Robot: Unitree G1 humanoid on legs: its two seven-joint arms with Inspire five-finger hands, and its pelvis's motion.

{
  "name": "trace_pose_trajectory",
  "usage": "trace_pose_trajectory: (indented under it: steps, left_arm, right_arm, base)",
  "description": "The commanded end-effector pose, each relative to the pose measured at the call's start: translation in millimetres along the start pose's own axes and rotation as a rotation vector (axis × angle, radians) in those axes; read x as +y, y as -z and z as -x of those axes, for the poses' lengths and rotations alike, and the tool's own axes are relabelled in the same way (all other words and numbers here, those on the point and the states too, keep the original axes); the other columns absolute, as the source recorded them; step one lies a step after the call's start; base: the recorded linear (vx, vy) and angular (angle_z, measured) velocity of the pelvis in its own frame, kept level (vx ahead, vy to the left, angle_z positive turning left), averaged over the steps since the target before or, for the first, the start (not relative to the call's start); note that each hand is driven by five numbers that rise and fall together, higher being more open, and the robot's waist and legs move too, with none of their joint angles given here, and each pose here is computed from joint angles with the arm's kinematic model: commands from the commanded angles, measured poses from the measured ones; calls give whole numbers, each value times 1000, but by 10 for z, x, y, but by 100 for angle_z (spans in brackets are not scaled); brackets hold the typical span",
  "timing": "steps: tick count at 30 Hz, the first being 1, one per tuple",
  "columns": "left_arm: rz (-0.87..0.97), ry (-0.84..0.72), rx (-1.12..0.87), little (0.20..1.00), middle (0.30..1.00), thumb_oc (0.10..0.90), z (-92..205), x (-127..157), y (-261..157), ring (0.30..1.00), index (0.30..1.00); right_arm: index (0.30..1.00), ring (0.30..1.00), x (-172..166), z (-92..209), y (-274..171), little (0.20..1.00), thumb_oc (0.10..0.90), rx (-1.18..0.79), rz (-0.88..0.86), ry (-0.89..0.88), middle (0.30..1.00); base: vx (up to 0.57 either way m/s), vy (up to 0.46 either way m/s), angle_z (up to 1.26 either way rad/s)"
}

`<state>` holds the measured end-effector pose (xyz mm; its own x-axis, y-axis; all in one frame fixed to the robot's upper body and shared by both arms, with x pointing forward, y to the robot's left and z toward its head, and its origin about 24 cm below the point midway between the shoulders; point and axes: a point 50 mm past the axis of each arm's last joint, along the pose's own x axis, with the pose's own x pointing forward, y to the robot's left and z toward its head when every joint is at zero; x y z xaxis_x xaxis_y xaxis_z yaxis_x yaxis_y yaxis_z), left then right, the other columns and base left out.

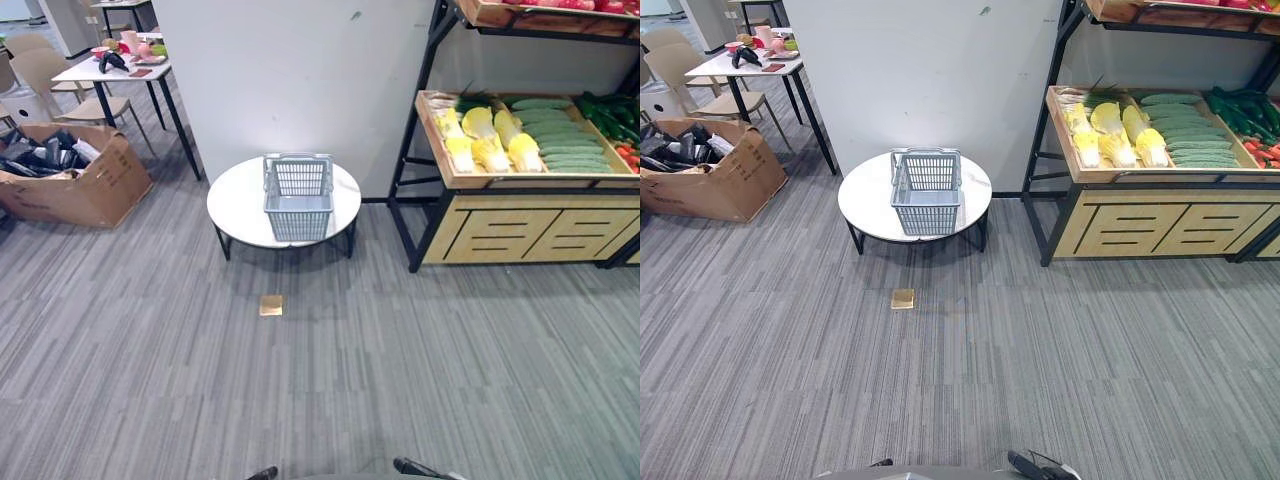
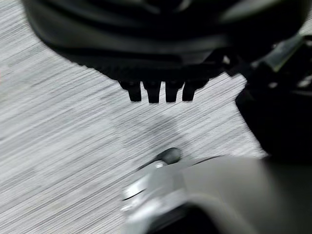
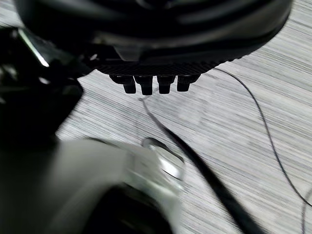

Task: Get the vegetables into the basket

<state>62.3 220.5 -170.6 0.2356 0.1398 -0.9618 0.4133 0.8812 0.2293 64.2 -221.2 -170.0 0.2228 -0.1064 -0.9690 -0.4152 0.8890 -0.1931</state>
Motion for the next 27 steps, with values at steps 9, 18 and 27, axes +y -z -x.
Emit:
trace_pose_trajectory:
  steps: [9,18,27]
  left_arm:
    - [-10,34,-155,1000,1000,900,-17,-77,-504,1000,1000]
    - [-19,61,-217,1000,1000,900,2,-136,-651,1000,1000]
    - [-50,48,-122,1000,1000,900,-23,-99,-447,1000,1000]
  right_arm:
    - [1000,1000,-188,-9,-189,1000,900,-31,63,16,1000]
    - [1000,1000,-287,1,-165,1000,900,-21,38,35,1000]
    - [1000,1000,-219,-6,-154,1000,900,-14,25,14,1000]
  base:
    - [-22,-12,3]
    - [-15,-2,1]
    - [0,4,1]
